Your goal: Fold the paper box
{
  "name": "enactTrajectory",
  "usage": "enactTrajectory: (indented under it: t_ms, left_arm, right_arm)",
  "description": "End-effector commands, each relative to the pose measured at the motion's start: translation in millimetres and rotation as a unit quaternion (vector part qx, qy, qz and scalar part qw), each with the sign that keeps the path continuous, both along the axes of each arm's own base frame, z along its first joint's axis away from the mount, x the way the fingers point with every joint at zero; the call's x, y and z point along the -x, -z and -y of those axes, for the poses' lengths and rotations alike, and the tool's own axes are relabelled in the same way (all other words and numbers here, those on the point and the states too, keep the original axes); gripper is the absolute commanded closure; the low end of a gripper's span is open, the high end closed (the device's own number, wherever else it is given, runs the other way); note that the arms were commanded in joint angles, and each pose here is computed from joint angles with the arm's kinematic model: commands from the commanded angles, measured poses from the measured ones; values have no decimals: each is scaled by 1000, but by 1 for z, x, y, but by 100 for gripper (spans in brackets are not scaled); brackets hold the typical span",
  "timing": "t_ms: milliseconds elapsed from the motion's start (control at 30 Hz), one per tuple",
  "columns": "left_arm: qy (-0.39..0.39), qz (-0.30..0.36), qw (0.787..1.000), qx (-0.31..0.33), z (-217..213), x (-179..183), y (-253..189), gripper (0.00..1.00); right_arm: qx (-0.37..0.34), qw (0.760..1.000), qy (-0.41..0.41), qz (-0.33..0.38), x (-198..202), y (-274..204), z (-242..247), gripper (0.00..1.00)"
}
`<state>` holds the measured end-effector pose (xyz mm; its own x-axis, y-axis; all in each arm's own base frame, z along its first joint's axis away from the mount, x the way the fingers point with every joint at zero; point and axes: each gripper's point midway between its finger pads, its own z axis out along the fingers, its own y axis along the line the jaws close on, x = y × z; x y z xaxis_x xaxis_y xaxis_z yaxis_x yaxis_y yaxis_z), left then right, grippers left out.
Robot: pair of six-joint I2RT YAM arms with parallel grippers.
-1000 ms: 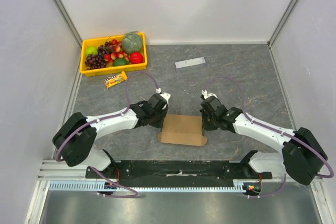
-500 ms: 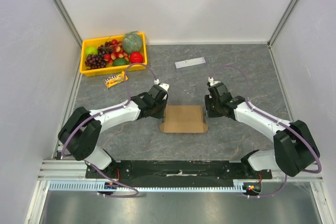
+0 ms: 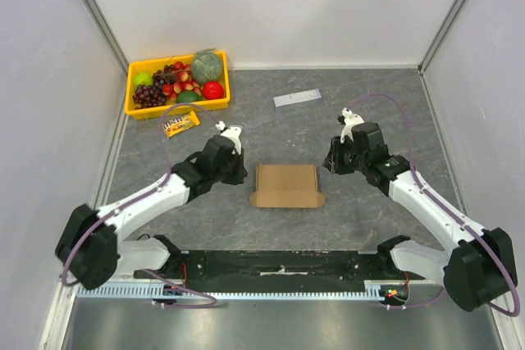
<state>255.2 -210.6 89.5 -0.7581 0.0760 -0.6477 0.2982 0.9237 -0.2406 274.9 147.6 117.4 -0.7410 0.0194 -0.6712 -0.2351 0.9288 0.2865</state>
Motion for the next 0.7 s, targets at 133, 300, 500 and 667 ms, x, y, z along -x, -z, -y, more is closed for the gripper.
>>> enactTrajectory:
  t_ms: [133, 300, 500, 667]
  left_arm:
    - [166, 74, 961, 207, 80, 23, -73, 98]
    - [180, 37, 971, 150, 100, 21, -39, 98]
    - [146, 11, 982, 117, 92, 15, -8, 98]
    - [139, 0, 986, 96, 90, 13, 7, 98]
  right_arm:
    - [-130, 972, -193, 23, 16, -31, -80, 80]
    - [-103, 973, -208, -12, 16, -2, -98, 83]
    - [-74, 975, -209, -33, 20, 24, -106, 83]
    - [-53, 978, -197, -43, 19, 37, -102, 84]
